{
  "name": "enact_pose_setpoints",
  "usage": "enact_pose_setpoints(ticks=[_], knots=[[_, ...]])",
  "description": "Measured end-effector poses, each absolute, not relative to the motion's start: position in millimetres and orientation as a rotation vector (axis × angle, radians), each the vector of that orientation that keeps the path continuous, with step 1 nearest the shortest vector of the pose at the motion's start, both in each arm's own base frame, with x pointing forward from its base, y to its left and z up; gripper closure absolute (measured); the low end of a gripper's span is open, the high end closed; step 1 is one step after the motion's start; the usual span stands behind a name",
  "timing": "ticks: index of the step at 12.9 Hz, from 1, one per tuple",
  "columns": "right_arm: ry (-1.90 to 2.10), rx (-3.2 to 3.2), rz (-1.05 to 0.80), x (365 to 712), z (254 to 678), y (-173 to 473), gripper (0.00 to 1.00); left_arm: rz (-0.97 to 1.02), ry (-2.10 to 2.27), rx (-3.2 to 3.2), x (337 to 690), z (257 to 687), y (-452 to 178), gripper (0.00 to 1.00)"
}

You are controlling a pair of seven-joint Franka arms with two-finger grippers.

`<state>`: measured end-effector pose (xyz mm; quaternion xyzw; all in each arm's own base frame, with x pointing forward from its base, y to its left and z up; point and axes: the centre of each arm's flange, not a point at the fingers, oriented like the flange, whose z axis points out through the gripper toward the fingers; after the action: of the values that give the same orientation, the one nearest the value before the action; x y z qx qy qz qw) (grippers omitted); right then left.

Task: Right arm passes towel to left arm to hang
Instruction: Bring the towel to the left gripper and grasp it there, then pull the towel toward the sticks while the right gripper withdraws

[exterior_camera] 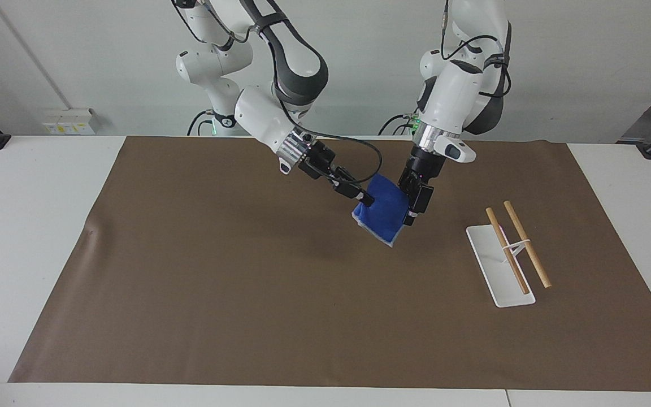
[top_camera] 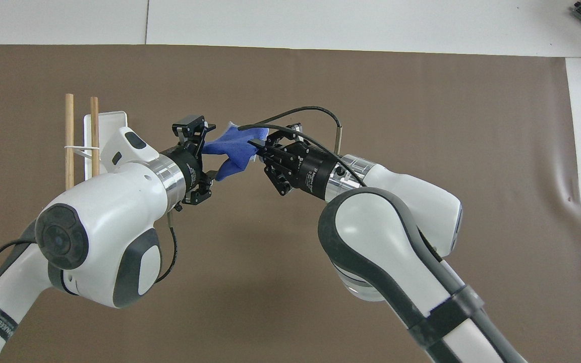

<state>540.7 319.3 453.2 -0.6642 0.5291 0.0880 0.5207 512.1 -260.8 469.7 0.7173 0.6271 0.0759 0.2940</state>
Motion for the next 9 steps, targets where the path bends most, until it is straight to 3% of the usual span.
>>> enact_pose_setpoints(ticks=[2, 6, 8, 9], knots=[[1.269, -1.591, 0.21, 541.0, 453.1, 318.7, 0.93, 0.203, 1.667, 1.912, 512.1, 469.7, -261.0, 0.22], [1.269, -1.591, 0.21, 540.9, 453.0, 318.7, 0.93, 0.218, 1.626, 1.954, 511.5, 468.7, -261.6, 0.81], [1.269, -1.591, 0.21, 540.9, 453.0, 318.7, 0.93, 0.224, 1.611, 1.968, 511.5, 468.4, -261.5, 0.98], [1.269, -1.592, 0.21, 540.9, 452.9, 318.7, 0.93, 0.226, 1.607, 1.972, 511.6, 468.2, -261.1, 0.98]])
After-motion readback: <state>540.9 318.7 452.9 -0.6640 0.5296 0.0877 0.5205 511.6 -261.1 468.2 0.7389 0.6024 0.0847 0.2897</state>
